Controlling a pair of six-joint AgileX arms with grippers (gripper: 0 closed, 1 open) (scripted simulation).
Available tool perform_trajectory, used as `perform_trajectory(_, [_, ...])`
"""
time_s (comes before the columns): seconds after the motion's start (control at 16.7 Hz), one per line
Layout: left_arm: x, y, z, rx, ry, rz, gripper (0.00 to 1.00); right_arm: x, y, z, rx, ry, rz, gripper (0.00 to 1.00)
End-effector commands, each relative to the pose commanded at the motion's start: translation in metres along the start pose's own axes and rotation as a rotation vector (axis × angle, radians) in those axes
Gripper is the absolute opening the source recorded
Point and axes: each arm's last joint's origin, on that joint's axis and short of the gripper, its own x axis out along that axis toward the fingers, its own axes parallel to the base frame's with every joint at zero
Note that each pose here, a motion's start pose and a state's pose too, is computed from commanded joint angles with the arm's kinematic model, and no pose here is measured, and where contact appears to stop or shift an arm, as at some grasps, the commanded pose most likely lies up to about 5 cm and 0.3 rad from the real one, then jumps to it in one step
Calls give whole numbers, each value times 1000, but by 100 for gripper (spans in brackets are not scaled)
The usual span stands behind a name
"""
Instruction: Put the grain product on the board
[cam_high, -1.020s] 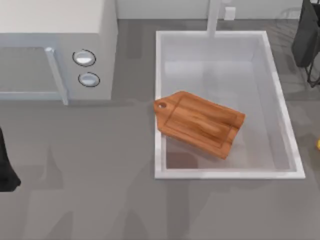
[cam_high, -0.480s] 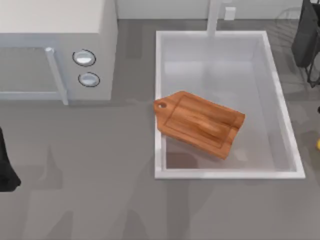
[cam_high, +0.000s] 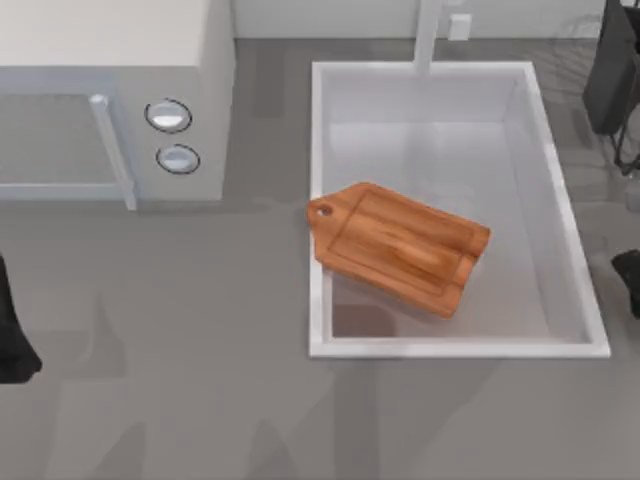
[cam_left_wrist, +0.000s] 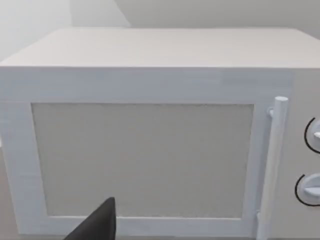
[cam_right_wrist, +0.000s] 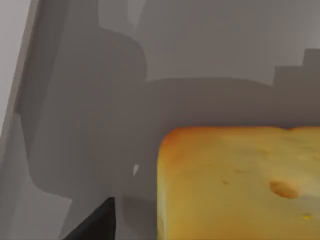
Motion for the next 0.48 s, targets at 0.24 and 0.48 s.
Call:
perform_trajectory(0.24, [0, 0, 0, 0, 0, 0, 100, 0, 0, 0, 0, 0, 0, 92])
perform_trajectory(0.48, [0, 0, 0, 0, 0, 0, 100, 0, 0, 0, 0, 0, 0, 62])
